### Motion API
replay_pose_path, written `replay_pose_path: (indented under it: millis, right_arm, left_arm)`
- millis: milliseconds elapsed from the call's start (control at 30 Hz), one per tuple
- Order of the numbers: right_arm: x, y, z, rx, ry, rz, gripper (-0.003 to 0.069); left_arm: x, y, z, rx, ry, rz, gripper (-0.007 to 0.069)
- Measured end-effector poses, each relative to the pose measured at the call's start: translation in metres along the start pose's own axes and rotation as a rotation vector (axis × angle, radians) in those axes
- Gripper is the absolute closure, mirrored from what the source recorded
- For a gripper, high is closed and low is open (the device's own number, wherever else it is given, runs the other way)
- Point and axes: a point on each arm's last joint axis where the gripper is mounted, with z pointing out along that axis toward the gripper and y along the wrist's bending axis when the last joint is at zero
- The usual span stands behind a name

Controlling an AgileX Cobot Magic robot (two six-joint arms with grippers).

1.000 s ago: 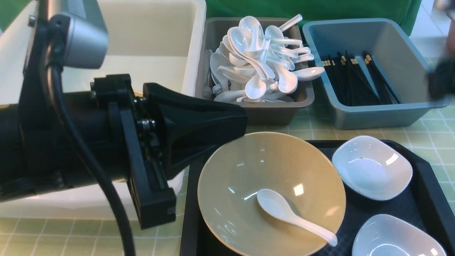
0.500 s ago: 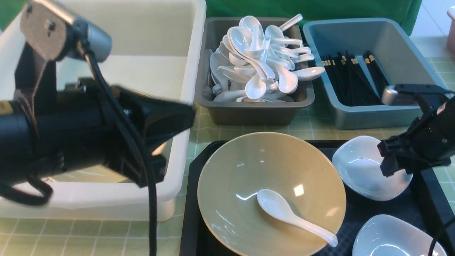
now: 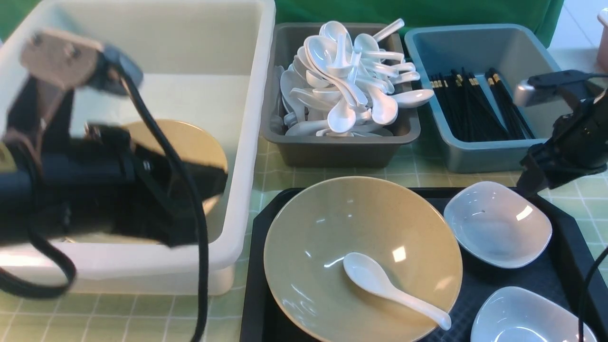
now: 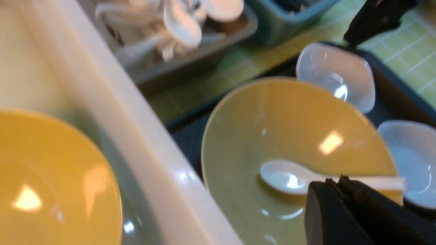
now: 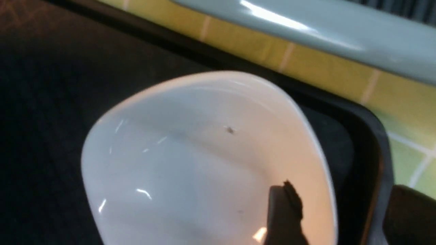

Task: On green table put chopsticks spoon bowls plates into blue grey white boxes.
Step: 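Reach for and grasp the small white dish on the black tray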

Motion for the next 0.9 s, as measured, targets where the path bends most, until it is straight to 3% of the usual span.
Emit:
replay_pose_path:
  millis: [500,600,767,900]
  right_arm:
    - [0.000,-0.008,0.037,-0.025,0.070,-0.009,0.0271]
    - [0.001,-0.009,0.045,-0.033,0.092,-0.005,0.0306]
    - [0.004,-0.008,0.050,-0.065,0.137,-0.001,0.0480]
    - [-0.002,-0.006,0.038,-0.094,0.142,-0.010,0.0526]
  left_arm:
    - [-0.017,-0.002,-0.010,-0.001,-0.065,0.031,0.0627]
    - [-0.017,-0.002,-0.010,-0.001,-0.065,0.031,0.0627]
    - [-0.017,-0.002,-0.010,-0.001,-0.065,0.031,0.0627]
    - [-0.017,-0.002,-0.010,-0.001,-0.065,0.031,0.0627]
